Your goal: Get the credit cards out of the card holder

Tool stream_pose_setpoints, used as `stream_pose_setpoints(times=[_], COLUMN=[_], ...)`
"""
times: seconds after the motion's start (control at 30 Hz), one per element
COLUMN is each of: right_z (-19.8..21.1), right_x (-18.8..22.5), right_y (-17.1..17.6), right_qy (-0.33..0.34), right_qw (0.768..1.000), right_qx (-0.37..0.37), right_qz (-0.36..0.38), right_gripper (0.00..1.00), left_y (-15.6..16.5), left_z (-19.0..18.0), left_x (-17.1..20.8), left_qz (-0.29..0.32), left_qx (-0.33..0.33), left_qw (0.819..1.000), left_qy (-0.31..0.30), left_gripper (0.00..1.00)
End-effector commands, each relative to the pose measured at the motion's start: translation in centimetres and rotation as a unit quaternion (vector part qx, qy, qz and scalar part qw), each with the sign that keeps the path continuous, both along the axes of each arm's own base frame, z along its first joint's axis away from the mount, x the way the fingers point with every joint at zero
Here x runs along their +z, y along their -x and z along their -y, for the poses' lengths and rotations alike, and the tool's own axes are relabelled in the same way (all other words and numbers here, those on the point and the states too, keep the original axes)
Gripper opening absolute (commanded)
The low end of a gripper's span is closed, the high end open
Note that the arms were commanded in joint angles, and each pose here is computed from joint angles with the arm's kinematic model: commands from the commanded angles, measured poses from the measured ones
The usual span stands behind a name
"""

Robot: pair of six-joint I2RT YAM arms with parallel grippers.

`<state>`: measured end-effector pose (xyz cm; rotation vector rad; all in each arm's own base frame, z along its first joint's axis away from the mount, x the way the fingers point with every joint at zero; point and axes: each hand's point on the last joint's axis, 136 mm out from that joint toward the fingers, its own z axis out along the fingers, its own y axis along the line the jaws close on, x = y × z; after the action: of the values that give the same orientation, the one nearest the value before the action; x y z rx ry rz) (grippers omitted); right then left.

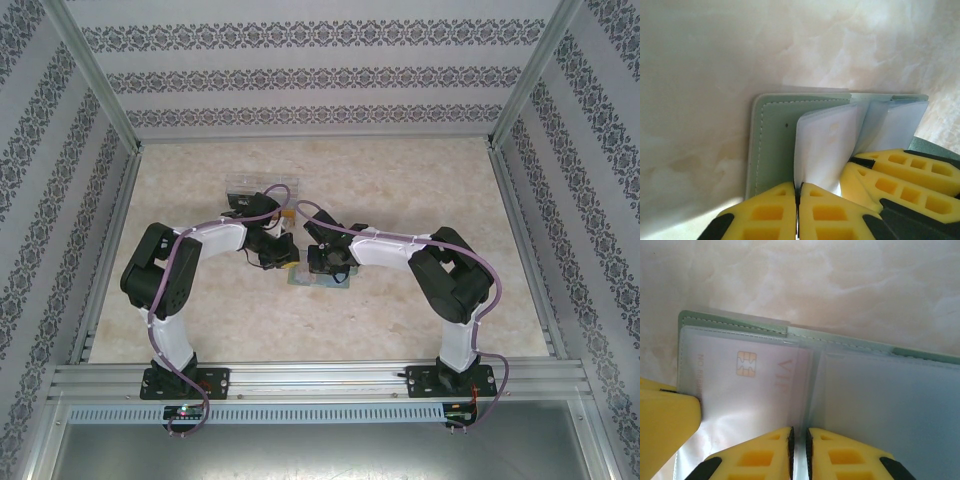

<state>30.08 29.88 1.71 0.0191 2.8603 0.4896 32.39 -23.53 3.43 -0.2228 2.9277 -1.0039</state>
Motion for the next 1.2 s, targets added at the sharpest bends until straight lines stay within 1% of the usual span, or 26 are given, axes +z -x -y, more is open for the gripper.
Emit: stream_pose_setpoints(times=[0.0,0.07,0.2,0.27,0.37,0.43,0.53,0.63,0.73,0.87,1.0,1.1,1.17], right_z=[1.2,0.8,0.4,0.7,1.6,2.2,2.9,3.4,4.0,5.1,5.9,6.2,6.2], right_x=[-0.7,1.1,5.0,6.0,6.4,6.4,6.2,6.1,6.2,6.4,6.5,6.7,6.7], right_y=[0.2,-0.3,-1.0,-1.2,-1.2,-1.1,-0.9,-0.9,-0.9,-1.1,-1.1,-1.1,-1.1], right_qy=[0.012,-0.012,-0.057,-0.065,-0.068,-0.068,-0.07,-0.071,-0.07,-0.068,-0.075,-0.079,-0.082], right_qw=[1.0,1.0,0.997,0.996,0.996,0.995,0.995,0.994,0.994,0.992,0.99,0.989,0.989], right_qx=[-0.009,-0.007,-0.004,-0.008,-0.019,-0.027,-0.038,-0.048,-0.058,-0.079,-0.093,-0.097,-0.096], right_qz=[-0.013,0.003,0.043,0.055,0.063,0.063,0.063,0.064,0.068,0.074,0.078,0.08,0.081], right_gripper=[0.2,0.22,0.3,0.33,0.34,0.35,0.35,0.35,0.35,0.35,0.36,0.39,0.39], left_y=[0.3,0.3,0.4,0.5,0.6,0.7,0.9,1.1,1.1,1.3,1.4,1.3,1.5], left_z=[0.8,0.7,0.2,0.1,0.1,0.2,1.4,2.7,3.8,5.0,6.0,6.1,6.2], left_x=[2.0,2.4,3.1,3.3,3.6,3.9,4.8,5.9,6.7,6.8,6.0,5.2,5.0], left_qz=[0.016,0.021,0.028,0.03,0.029,0.029,0.028,0.031,0.032,0.029,0.021,0.012,0.004], left_qx=[-0.019,-0.019,-0.019,-0.02,-0.022,-0.026,-0.04,-0.053,-0.06,-0.071,-0.079,-0.076,-0.081], left_qw=[1.0,1.0,0.999,0.999,0.999,0.999,0.998,0.996,0.994,0.993,0.993,0.994,0.993], left_qy=[0.011,0.01,-0.001,-0.004,-0.005,0.0,0.028,0.058,0.084,0.095,0.09,0.081,0.083], left_gripper=[0.02,0.0,0.0,0.0,0.01,0.05,0.2,0.29,0.32,0.34,0.36,0.38,0.42])
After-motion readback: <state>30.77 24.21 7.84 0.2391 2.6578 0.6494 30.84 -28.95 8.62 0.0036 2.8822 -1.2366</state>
